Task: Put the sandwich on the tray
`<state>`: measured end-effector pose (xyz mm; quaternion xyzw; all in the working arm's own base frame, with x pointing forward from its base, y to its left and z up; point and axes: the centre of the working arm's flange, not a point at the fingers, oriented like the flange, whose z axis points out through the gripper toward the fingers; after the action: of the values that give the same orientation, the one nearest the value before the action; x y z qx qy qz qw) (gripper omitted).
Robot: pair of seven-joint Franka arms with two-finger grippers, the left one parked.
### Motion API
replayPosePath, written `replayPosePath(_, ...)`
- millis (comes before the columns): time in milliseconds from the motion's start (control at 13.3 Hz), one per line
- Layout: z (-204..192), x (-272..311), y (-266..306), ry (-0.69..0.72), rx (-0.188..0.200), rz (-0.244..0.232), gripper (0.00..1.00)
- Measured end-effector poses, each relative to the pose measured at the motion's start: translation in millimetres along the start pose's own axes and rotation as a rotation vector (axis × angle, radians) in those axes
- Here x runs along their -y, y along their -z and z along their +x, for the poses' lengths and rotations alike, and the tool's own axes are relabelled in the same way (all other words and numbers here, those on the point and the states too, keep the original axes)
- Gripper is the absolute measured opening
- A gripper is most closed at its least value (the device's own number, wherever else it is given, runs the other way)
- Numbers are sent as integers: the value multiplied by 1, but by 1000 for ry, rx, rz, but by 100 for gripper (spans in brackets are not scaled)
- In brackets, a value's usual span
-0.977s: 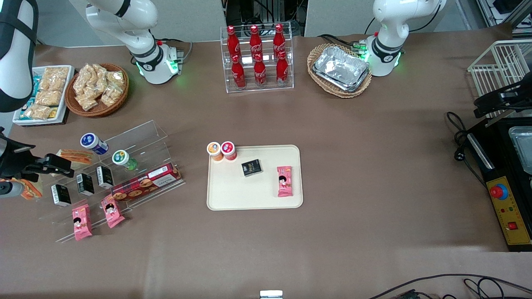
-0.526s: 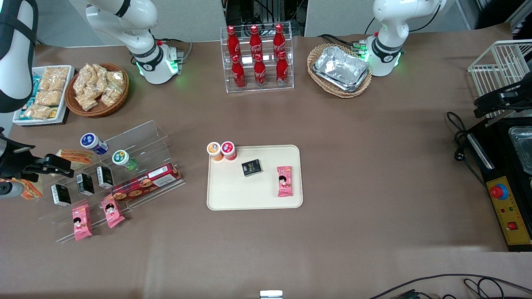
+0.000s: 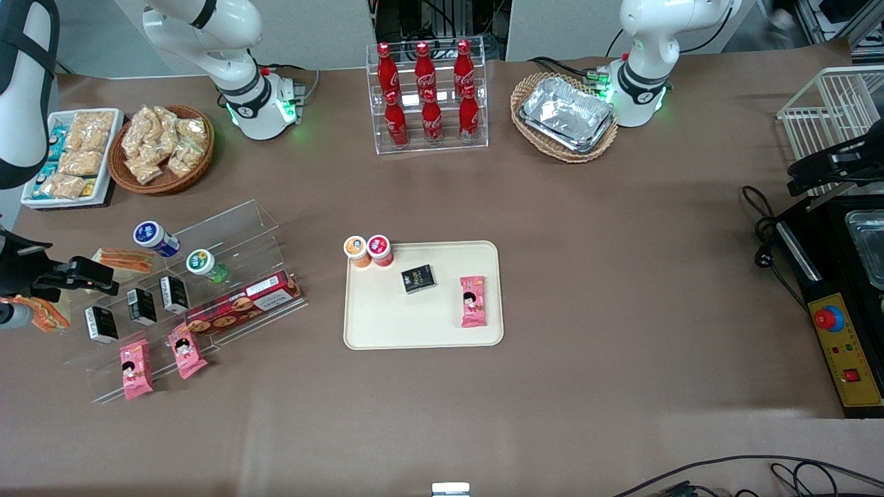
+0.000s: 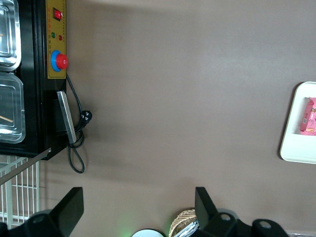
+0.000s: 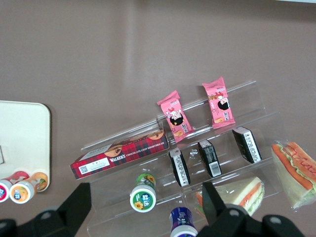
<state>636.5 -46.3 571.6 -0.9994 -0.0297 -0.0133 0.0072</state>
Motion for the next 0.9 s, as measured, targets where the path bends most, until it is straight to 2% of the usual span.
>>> replayPosePath(301, -1, 2, -5, 6, 13, -8, 100)
replayPosePath(526, -4, -4, -8, 0, 42, -19, 100)
replayPosePath(902, -13, -48, -9, -8, 51, -21, 100)
